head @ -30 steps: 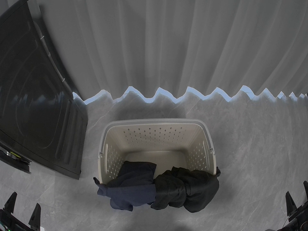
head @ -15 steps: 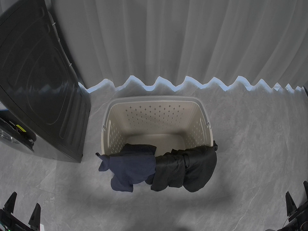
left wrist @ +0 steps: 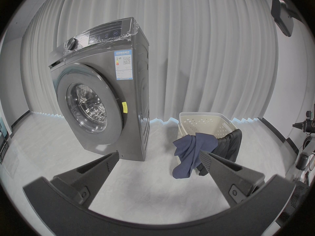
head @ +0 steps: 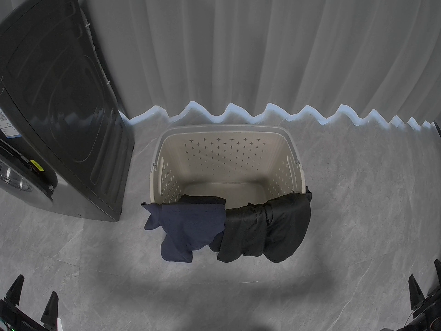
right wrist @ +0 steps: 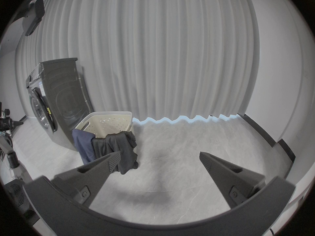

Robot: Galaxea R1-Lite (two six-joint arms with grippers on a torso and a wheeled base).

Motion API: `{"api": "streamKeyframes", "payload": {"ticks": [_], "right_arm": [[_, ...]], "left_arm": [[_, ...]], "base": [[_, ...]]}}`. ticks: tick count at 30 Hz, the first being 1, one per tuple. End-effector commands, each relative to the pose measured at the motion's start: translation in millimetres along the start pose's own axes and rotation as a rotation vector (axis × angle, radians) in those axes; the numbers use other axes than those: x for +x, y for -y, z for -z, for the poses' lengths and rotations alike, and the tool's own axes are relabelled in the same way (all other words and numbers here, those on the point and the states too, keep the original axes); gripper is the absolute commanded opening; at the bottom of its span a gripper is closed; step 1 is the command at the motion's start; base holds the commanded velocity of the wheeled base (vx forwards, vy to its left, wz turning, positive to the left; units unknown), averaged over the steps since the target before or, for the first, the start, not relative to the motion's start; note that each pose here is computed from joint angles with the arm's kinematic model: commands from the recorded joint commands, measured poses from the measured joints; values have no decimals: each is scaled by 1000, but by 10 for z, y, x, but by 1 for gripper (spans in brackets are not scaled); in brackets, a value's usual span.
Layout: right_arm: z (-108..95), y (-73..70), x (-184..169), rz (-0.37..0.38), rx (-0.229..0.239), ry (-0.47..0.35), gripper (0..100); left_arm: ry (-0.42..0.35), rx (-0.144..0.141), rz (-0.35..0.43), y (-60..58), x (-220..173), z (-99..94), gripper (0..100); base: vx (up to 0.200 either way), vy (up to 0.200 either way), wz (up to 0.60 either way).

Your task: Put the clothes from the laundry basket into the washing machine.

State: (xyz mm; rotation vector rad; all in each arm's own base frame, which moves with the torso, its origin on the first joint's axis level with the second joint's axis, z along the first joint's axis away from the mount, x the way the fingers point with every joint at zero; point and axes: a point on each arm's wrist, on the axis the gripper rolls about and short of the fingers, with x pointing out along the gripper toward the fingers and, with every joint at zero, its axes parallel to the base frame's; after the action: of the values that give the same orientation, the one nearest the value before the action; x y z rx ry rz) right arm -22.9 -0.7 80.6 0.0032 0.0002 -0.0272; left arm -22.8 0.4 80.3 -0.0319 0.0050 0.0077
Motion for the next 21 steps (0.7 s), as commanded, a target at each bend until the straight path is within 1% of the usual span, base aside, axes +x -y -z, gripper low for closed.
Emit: {"api": "streamKeyframes", "payload": {"ticks": [1, 21], "right_arm": [[48, 0, 0, 0, 0, 0, 100], [48, 0, 0, -3, -2, 0, 100]], "left_arm": [[1, 0, 0, -1, 0, 48, 100], [1, -6, 0, -1, 0, 48, 100]], "base": [[0, 200, 0], [0, 200, 0]]}}
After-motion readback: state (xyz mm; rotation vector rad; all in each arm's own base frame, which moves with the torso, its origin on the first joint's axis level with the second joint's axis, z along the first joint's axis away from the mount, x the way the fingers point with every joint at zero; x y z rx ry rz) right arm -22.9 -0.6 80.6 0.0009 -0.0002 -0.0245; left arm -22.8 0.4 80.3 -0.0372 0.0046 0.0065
